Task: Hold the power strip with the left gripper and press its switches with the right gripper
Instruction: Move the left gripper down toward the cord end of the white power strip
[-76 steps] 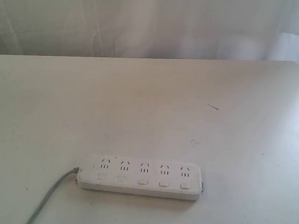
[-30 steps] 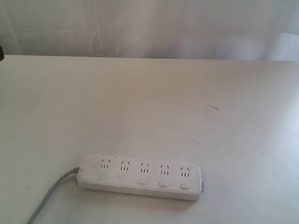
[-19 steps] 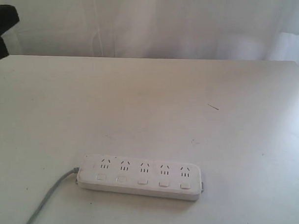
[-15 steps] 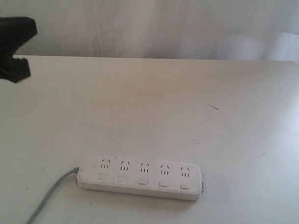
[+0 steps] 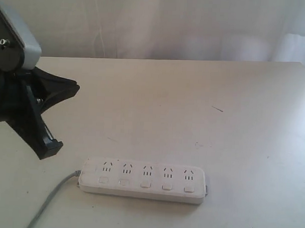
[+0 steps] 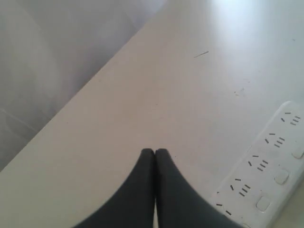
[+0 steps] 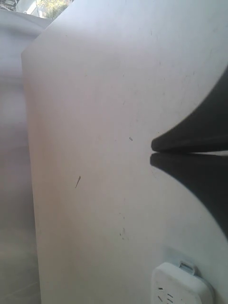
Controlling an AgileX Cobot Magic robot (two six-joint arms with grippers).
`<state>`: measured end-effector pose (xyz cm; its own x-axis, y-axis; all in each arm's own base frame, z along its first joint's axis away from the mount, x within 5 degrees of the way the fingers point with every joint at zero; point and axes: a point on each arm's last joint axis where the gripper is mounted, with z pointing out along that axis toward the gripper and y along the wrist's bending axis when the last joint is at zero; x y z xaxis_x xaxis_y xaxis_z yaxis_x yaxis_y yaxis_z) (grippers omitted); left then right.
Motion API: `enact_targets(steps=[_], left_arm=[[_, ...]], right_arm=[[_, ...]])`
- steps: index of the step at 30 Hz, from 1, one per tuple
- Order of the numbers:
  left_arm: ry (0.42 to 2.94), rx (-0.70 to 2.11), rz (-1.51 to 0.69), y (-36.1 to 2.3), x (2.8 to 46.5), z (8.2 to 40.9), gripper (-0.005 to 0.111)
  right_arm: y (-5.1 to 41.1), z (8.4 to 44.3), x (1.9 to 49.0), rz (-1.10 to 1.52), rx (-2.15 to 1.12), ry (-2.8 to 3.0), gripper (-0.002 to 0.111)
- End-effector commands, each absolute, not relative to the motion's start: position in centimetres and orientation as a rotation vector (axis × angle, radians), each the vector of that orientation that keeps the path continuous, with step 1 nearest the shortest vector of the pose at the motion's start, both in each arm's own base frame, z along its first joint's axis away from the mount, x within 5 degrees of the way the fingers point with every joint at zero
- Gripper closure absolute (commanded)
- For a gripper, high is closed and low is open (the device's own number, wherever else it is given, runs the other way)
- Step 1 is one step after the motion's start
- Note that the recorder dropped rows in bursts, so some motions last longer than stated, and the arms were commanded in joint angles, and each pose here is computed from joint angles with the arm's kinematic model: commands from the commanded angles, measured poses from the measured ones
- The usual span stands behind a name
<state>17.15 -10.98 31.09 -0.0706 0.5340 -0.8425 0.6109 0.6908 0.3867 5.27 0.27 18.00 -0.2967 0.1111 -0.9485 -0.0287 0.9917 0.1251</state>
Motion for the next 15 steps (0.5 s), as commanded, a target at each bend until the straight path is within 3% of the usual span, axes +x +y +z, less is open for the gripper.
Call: enact_targets(steps=[1,10,15], left_arm=[[1.782,1.000,-0.017,-11.1,17.6,31.8,0.107],[2.050,1.238,0.090,-11.5,18.9,31.2,0.107],[2.066,1.294,0.149,-12.0,20.1,33.3,0.107]], right_arm=[[0.2,18.0,5.3,0.132,0.061,1.857,0.108],[0.2,18.0,5.3,0.132,0.061,1.857,0.108],[0.2,18.0,5.3,0.132,0.061,1.857,0.108]])
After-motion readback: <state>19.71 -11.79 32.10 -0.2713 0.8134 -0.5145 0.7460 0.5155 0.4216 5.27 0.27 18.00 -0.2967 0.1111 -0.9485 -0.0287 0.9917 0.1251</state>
